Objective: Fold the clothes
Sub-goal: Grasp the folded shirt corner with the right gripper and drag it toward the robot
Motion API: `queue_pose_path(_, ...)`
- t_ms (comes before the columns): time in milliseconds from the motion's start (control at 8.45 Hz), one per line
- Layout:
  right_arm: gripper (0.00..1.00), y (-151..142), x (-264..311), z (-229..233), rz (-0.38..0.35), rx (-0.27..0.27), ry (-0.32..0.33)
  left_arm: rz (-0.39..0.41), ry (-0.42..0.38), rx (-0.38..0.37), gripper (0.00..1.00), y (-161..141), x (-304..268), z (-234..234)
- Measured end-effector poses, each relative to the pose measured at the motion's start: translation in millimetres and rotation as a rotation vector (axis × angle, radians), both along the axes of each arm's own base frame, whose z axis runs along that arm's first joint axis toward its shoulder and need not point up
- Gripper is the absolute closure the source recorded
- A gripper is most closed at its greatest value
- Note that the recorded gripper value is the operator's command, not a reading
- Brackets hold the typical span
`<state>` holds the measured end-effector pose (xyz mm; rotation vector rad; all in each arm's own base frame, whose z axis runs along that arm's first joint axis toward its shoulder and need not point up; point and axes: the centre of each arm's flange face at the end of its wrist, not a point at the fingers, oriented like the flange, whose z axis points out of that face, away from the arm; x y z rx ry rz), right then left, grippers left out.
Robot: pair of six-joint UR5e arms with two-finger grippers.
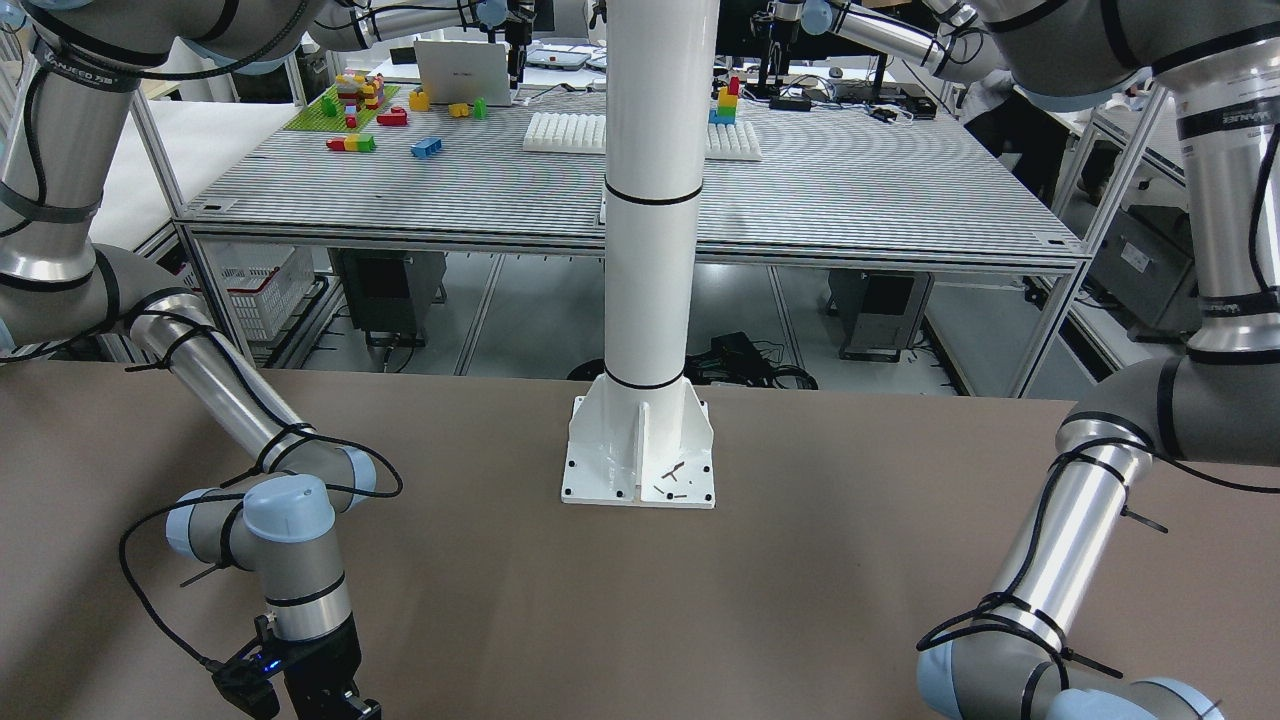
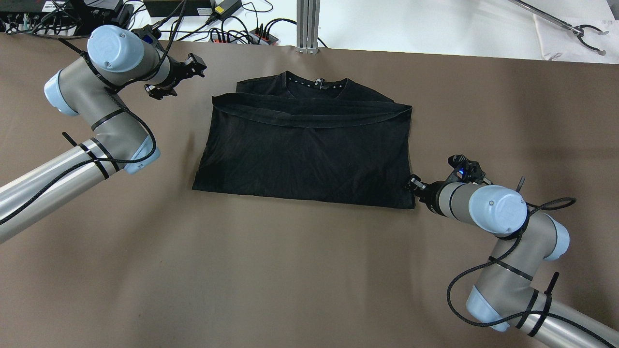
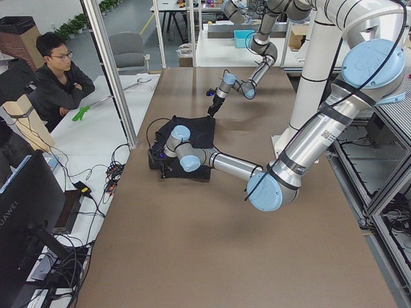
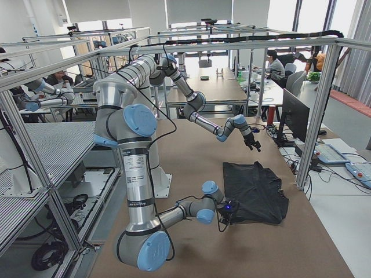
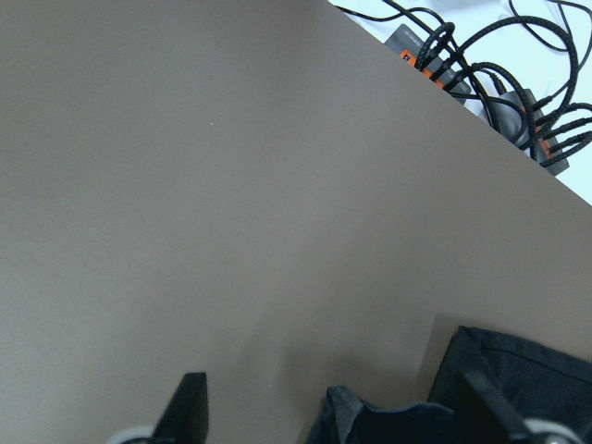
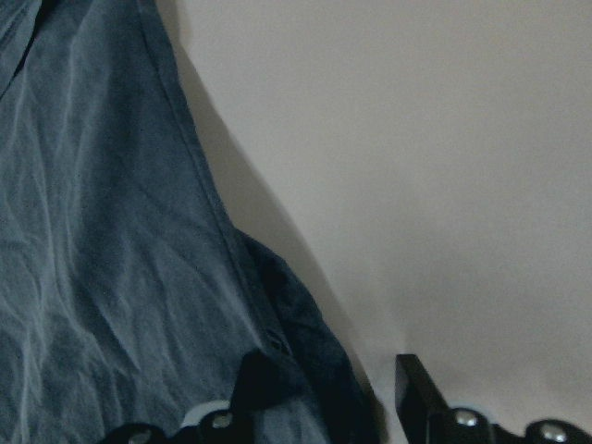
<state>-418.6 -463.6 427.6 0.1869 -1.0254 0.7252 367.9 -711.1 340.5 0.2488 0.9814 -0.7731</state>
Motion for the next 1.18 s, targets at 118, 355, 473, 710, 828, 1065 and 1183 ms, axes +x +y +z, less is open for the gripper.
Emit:
queue_pose_path(118, 0.46, 4, -3, 1, -0.001, -0.007, -0.003, 0.000, -0.001, 0.000, 0.06, 0, 1, 0)
queue_pose_path(355, 0.75, 11, -6, 4, -0.009, -0.015, -0.004, -0.002, -0.002, 0.001, 0.06, 0, 1, 0)
queue_pose_path(473, 1.00, 13, -6, 4, -0.006, -0.023, -0.010, -0.001, -0.002, 0.001, 0.06, 1, 2, 0)
queue_pose_path(710, 1.00, 17, -7, 0, 0.001, -0.037, -0.029, 0.001, -0.002, 0.001, 0.06, 2, 5, 0)
queue_pose_path(828, 1.00, 18, -6, -5, 0.001, -0.036, -0.038, 0.002, -0.002, 0.000, 0.06, 2, 5, 0)
queue_pose_path(1065, 1.00, 26, 2, -13, -0.005, -0.031, -0.055, 0.000, 0.001, -0.003, 0.06, 3, 6, 0)
queue_pose_path(1183, 1.00, 40, 14, -19, -0.012, -0.031, -0.072, -0.004, 0.006, -0.008, 0.06, 3, 7, -1)
